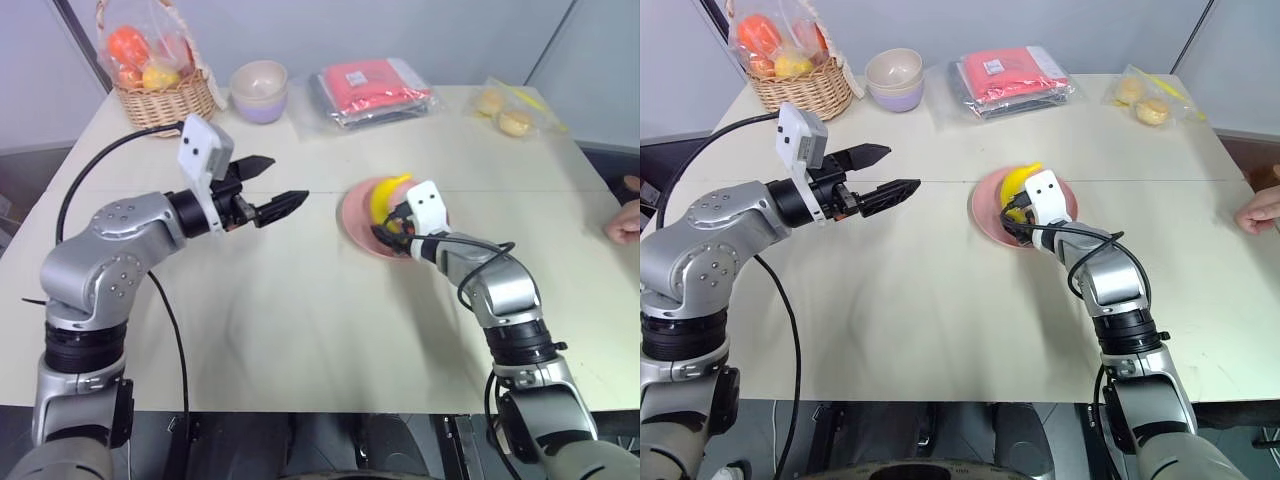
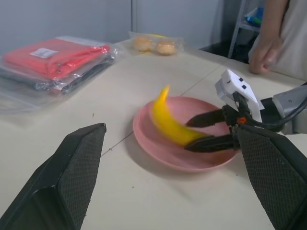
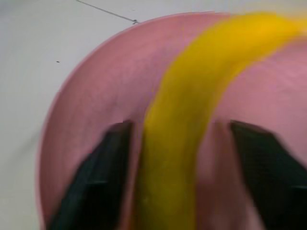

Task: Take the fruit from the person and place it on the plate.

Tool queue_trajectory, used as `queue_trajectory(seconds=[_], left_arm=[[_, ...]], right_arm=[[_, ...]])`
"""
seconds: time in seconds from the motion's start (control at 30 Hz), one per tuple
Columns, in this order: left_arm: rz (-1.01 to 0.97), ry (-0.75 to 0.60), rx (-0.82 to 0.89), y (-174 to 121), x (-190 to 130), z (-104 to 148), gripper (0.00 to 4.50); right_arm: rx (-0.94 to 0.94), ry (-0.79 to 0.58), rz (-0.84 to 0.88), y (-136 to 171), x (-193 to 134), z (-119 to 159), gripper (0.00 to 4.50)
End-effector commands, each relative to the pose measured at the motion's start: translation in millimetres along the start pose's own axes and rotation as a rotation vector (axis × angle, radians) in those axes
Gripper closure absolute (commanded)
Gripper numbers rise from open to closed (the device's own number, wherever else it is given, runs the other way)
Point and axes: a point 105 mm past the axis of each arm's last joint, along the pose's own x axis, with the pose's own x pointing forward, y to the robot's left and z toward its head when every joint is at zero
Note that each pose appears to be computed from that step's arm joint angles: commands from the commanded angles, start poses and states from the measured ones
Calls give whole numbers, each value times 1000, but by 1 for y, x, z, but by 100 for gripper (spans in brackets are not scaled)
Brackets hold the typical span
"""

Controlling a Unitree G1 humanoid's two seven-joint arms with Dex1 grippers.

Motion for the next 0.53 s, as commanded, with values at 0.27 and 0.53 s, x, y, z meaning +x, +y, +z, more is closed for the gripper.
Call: queue_trajectory(seconds=[0.27, 0.53], left_arm=[[-3, -19, 18, -3, -9, 8, 0], [-19, -10, 8, -4, -13, 4, 0]], right_arm=[[-220, -317, 194, 2, -84, 78, 3], [-271, -303, 199, -14, -156, 91, 3]])
